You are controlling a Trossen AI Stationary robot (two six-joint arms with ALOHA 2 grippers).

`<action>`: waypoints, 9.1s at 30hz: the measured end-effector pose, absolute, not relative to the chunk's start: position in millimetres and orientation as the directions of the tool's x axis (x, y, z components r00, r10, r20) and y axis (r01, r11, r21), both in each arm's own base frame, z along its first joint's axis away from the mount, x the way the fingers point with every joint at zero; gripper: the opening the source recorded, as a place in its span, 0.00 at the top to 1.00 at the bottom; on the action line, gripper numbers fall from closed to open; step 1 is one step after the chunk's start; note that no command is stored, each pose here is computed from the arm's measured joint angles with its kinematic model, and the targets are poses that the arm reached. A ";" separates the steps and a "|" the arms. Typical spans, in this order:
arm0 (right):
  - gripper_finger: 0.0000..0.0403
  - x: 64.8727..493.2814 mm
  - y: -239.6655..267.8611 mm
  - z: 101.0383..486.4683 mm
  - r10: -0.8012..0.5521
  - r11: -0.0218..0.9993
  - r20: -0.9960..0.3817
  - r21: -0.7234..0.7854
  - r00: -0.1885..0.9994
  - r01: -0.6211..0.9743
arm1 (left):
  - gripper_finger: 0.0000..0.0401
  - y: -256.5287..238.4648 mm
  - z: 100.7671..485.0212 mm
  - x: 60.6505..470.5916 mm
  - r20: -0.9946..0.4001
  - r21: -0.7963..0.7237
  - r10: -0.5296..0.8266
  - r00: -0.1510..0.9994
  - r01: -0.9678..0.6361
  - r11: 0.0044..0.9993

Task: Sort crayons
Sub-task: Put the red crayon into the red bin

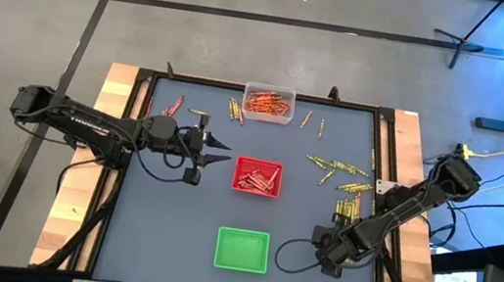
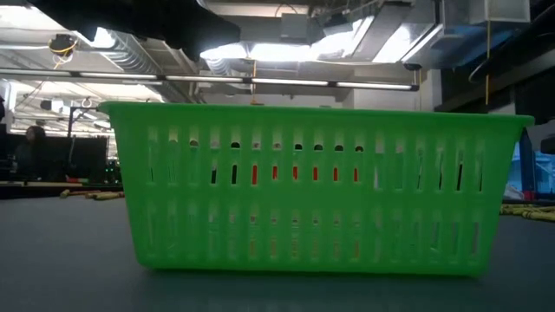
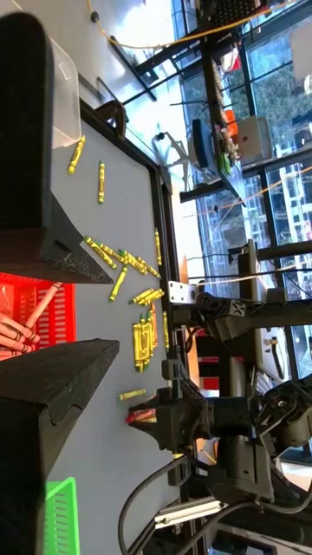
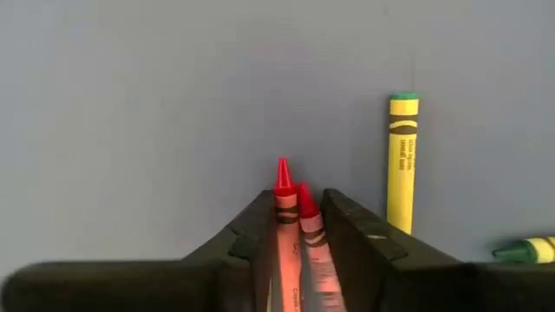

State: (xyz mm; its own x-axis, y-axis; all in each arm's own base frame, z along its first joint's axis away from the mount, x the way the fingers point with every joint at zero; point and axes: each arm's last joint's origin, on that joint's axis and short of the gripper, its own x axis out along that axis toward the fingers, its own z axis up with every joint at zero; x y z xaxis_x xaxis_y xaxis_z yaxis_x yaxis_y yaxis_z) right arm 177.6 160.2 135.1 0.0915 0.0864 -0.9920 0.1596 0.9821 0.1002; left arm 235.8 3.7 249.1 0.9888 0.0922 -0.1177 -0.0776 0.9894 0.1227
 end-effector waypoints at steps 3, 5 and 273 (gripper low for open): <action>0.84 177.4 159.9 135.0 0.082 0.985 -0.992 0.095 0.091 0.147 | 0.75 3.7 249.1 235.8 -0.118 0.122 0.092 0.989 -0.078 0.989; 0.89 177.7 159.5 134.9 0.075 0.985 -0.992 0.088 0.097 0.146 | 0.75 3.7 249.1 235.8 -0.118 0.122 0.092 0.989 -0.078 0.989; 0.64 347.4 10.8 203.5 -0.061 0.991 -0.734 -0.123 0.676 -0.043 | 0.75 -1.2 251.4 236.1 -0.094 0.097 0.073 0.993 -0.064 0.993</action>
State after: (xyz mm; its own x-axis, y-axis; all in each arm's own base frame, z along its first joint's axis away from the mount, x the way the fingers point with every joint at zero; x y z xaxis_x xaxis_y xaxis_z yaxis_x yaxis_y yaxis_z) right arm 347.4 10.8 203.5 0.6765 -0.0615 -0.7339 -0.0434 0.9915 -0.1231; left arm 236.1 -1.2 251.4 0.9928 0.0734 -0.0943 -0.0642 0.9932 0.0974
